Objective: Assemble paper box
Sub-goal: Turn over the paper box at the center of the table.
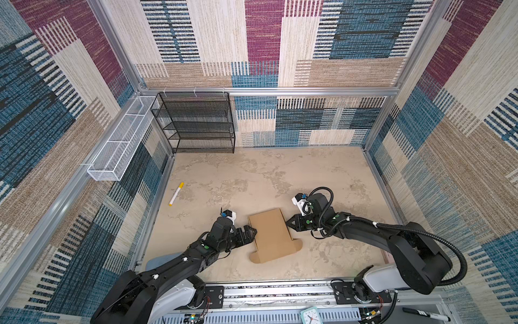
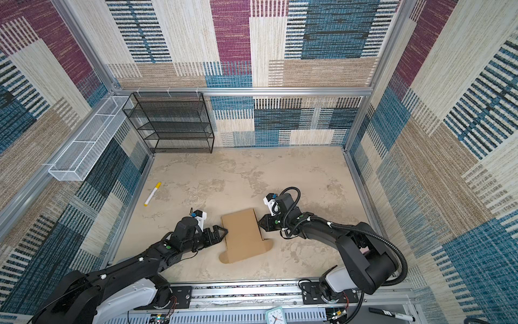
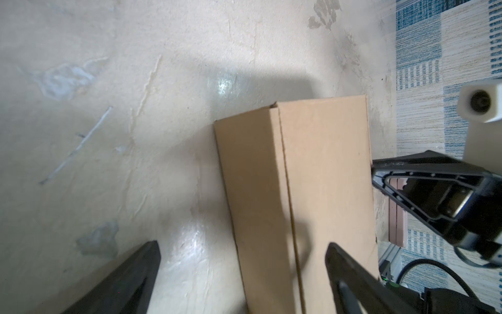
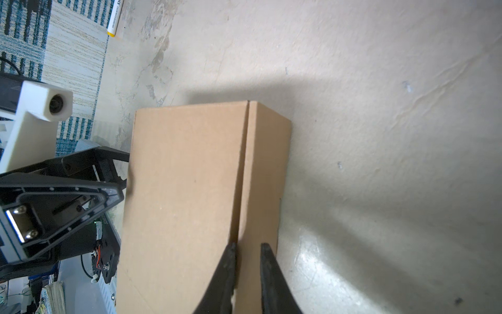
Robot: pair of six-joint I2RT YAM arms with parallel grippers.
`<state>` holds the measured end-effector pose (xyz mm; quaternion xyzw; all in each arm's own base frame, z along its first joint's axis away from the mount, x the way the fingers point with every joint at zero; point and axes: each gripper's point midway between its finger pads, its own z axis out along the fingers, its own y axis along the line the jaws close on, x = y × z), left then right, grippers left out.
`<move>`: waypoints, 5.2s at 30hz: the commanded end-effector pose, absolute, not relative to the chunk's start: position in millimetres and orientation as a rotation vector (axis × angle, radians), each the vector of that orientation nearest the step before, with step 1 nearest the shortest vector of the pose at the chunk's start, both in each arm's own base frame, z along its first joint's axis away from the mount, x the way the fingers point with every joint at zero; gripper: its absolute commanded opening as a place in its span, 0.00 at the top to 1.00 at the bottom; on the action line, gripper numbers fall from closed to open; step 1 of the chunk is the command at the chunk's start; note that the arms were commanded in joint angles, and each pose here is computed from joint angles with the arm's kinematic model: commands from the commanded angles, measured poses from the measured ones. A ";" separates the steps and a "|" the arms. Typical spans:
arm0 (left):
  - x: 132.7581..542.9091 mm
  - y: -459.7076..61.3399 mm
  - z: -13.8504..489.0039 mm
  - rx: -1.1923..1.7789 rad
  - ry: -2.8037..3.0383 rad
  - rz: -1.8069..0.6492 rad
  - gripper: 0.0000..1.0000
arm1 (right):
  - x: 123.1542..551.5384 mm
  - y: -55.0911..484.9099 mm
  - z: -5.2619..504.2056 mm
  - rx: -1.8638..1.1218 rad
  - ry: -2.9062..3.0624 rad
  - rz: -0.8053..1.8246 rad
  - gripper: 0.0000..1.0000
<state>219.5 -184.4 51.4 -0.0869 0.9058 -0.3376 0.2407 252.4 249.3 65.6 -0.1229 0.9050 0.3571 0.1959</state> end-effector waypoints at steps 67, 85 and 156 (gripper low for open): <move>209.0 -228.7 166.2 -0.179 2.063 -1.364 0.01 | 243.6 245.0 95.1 -0.316 2.474 1.091 1.00; 208.1 -234.8 151.8 -0.163 2.111 -1.304 0.03 | 241.3 248.1 102.9 -0.334 2.466 1.123 1.00; 214.0 -200.1 148.3 -1.025 2.020 -1.485 0.48 | 204.0 223.5 242.0 0.241 2.218 1.552 0.05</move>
